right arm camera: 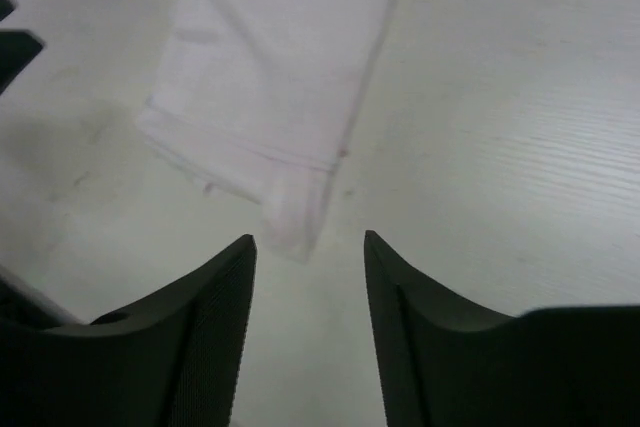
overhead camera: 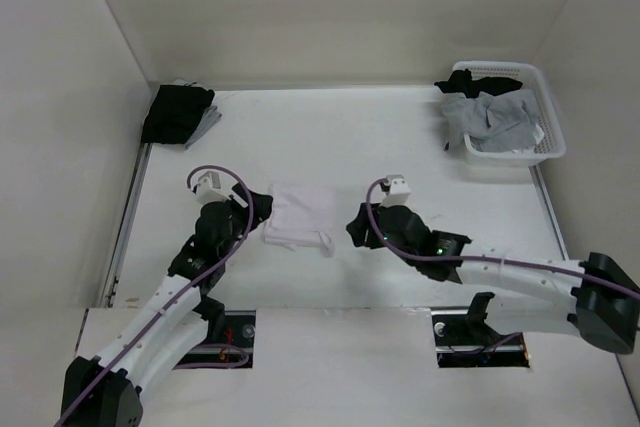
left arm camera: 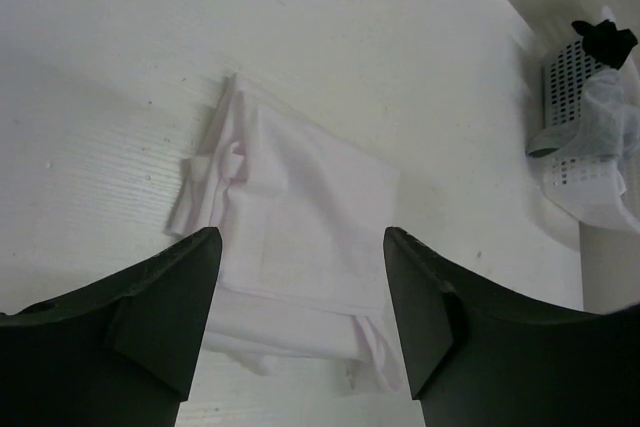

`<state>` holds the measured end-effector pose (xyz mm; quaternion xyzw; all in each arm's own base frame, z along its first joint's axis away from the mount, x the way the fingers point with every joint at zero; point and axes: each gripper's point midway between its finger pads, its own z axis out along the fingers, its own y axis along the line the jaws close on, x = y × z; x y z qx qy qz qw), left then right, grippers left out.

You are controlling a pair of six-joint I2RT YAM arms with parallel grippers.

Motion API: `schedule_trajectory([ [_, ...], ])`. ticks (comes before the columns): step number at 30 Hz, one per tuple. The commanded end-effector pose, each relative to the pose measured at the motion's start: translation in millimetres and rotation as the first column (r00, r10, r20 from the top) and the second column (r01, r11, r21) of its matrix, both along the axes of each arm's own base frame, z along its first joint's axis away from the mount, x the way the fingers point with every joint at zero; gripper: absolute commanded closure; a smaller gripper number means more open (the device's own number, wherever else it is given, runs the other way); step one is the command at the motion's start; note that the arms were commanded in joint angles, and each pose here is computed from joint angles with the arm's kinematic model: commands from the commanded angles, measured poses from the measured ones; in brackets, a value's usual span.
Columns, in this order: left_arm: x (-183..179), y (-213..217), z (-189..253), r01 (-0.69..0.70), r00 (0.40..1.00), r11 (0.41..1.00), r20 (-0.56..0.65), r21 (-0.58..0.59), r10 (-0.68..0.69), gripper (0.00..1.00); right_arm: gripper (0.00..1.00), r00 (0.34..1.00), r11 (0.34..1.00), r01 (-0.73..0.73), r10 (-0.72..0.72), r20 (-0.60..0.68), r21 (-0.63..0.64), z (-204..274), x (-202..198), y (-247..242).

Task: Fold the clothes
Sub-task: Fold the tank top

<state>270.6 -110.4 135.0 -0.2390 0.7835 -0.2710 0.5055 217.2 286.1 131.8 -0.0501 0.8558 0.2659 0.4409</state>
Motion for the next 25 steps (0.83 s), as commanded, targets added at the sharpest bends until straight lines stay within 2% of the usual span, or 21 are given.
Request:
schedule_trajectory([
  [1, -4, 7, -13, -0.008, 1.0, 1.0, -0.02, 0.024, 0.008, 0.34, 0.39, 0.98, 0.985, 0.173, -0.175, 0.1, 0.029, 13, 22, -46],
  [4, -7, 15, -16, -0.034, 0.999, 0.999, -0.015, 0.027, 0.035, 0.29, 0.26, 0.961, 0.965, 0.25, -0.257, 0.1, 0.073, 8, 30, -75],
  [7, -8, 23, -18, -0.062, 0.998, 0.997, -0.029, 0.041, 0.064, 0.25, 0.21, 0.949, 0.951, 0.293, -0.301, 0.094, 0.096, 4, 38, -91],
  [11, -7, 33, -20, -0.086, 0.994, 0.993, -0.055, 0.079, 0.09, 0.25, 0.14, 0.939, 0.941, 0.316, -0.329, 0.097, 0.123, -1, 45, -99],
  [17, -5, 45, -22, -0.132, 0.988, 0.989, -0.068, 0.069, 0.136, 0.24, 0.14, 0.928, 0.928, 0.337, -0.356, 0.108, 0.159, -2, 52, -111],
  [21, -4, 46, -26, -0.131, 0.987, 0.987, -0.081, 0.088, 0.139, 0.27, 0.14, 0.933, 0.928, 0.326, -0.347, 0.099, 0.181, -2, 54, -110],
  [25, -1, 44, -24, -0.124, 0.988, 0.987, -0.076, 0.105, 0.132, 0.24, 0.14, 0.937, 0.931, 0.318, -0.338, 0.091, 0.177, -6, 55, -107],
])
